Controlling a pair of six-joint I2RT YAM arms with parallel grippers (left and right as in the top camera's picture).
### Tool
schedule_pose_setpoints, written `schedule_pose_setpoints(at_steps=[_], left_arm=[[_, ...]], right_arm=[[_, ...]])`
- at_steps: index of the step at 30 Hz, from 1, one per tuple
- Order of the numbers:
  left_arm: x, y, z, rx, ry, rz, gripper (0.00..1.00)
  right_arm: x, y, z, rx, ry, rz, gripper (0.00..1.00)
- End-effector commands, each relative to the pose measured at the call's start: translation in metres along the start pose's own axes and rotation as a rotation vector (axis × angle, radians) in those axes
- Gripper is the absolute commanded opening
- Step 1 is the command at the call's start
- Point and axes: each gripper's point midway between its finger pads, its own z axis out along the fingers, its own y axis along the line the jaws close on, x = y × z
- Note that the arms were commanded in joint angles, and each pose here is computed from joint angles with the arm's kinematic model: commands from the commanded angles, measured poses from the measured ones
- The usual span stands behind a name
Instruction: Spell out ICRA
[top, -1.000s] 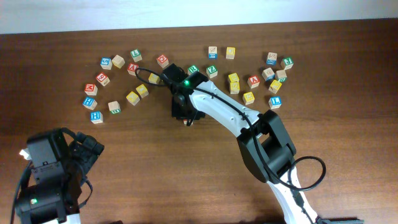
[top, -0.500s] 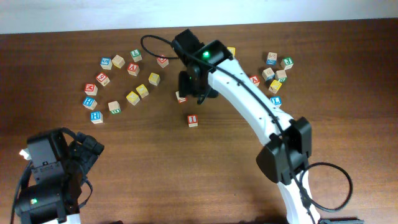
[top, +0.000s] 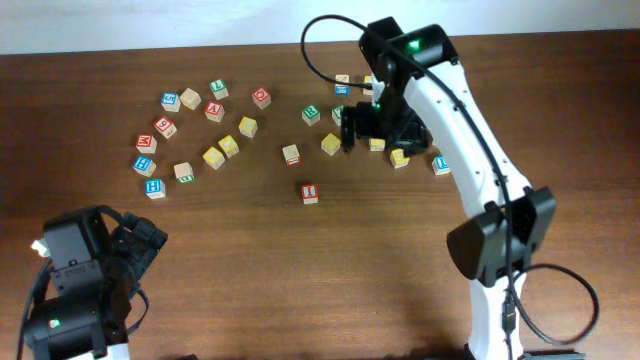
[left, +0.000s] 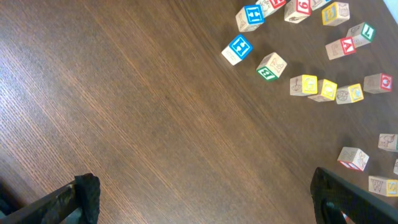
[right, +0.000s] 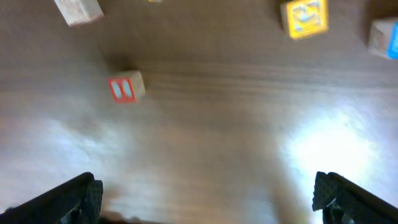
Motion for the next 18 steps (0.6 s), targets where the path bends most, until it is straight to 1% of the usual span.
schedule_pose_setpoints(at_steps=[1, 3, 5, 6, 8, 9, 10, 11, 12, 13, 14, 16, 18], left_arm=[[0.000, 0.000, -0.001, 0.005, 0.001, -0.014, 0.99], [0.001, -0.001, -0.001, 0.010, 0.005, -0.014, 0.99], [0.018, -0.003, -0.002, 0.033, 0.088, -0.011, 0.99], [0.026, -0.003, -0.003, 0.043, 0.127, -0.010, 0.99], [0.031, -0.009, -0.004, 0.077, 0.155, -0.012, 0.99], [0.040, -0.017, -0.006, 0.127, 0.205, -0.010, 0.99], [0.046, -0.033, -0.010, 0.226, 0.243, 0.071, 0.97], [0.053, -0.057, -0.019, 0.388, 0.263, 0.249, 0.99], [0.060, -0.071, -0.025, 0.488, 0.279, 0.357, 0.99], [0.064, -0.072, -0.024, 0.493, 0.297, 0.384, 0.99], [0.065, -0.069, -0.019, 0.456, 0.303, 0.392, 0.99], [0.064, -0.063, -0.007, 0.393, 0.326, 0.395, 0.99], [0.066, -0.062, 0.003, 0.368, 0.362, 0.390, 0.99]], right_arm=[[0.013, -0.009, -0.055, 0.012, -0.142, -0.060, 0.98], [0.024, -0.011, -0.086, -0.008, -0.224, -0.068, 0.98], [0.033, -0.023, -0.118, 0.024, -0.331, -0.067, 0.98], [0.036, -0.028, -0.128, 0.042, -0.369, -0.064, 0.98], [0.039, -0.037, -0.140, 0.074, -0.416, -0.056, 0.98], [0.034, -0.040, -0.140, 0.097, -0.430, -0.052, 0.98], [0.030, -0.040, -0.141, 0.105, -0.445, -0.050, 0.98], [0.021, -0.039, -0.142, 0.108, -0.475, -0.048, 0.98], [0.015, -0.036, -0.143, 0.105, -0.494, -0.066, 0.98], [0.007, -0.032, -0.147, 0.090, -0.532, -0.070, 0.98], [0.001, -0.029, -0.150, 0.079, -0.558, -0.070, 0.99], [-0.004, -0.028, -0.148, 0.098, -0.559, -0.123, 0.98], [-0.016, -0.029, -0.135, 0.124, -0.540, -0.118, 0.98]])
